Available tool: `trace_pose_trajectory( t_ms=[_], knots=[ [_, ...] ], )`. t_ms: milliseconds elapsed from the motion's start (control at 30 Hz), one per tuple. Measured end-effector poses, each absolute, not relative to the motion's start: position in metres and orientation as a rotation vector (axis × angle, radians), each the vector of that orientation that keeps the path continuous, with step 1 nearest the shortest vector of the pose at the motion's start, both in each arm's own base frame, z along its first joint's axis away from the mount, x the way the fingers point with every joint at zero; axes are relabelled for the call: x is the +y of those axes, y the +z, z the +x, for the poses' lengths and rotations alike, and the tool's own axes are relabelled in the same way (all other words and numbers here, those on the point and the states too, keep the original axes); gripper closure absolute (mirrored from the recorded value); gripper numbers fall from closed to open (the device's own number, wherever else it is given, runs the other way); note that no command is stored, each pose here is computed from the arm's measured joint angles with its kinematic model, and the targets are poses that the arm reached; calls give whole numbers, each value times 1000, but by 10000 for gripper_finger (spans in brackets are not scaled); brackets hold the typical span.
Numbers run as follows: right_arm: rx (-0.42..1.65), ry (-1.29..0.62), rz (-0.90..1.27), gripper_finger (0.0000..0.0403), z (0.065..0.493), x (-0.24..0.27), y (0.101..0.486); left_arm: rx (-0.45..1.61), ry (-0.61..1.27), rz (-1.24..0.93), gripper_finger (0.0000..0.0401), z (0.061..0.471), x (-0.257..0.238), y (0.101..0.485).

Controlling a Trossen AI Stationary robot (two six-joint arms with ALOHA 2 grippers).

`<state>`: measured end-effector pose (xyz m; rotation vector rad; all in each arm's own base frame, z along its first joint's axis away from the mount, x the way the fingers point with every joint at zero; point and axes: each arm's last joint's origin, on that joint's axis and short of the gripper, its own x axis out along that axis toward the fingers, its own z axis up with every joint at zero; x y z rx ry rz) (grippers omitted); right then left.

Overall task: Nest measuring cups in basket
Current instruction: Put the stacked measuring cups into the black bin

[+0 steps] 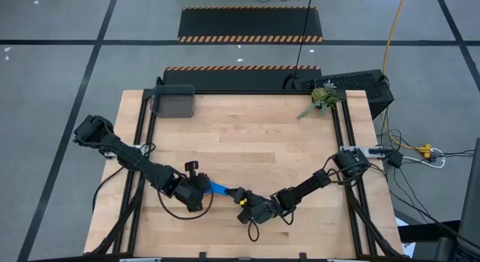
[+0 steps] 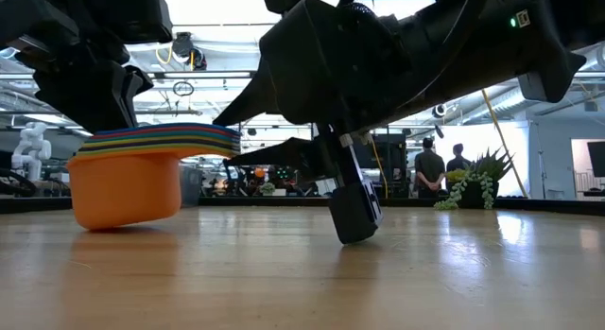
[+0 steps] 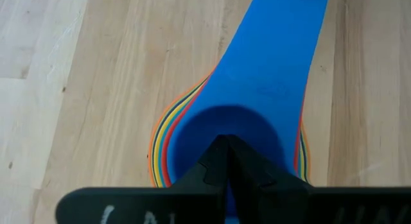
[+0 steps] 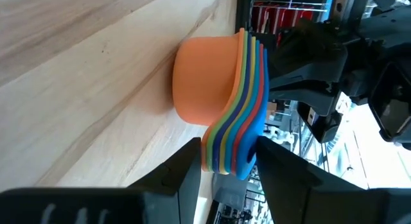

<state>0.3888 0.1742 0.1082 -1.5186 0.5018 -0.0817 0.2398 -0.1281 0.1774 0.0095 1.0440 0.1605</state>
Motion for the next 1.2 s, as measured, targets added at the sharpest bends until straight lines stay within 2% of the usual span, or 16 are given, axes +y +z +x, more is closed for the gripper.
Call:
trace_pose_trajectory(
  t_ms=[533, 1200],
  knots=[
    [425, -102, -1490, 248, 392, 176, 115, 1045, 164, -12, 387, 239, -129, 178],
    [367, -143, -1479, 249, 394, 176, 125, 1049, 158, -21, 387, 239, -130, 177]
  ],
)
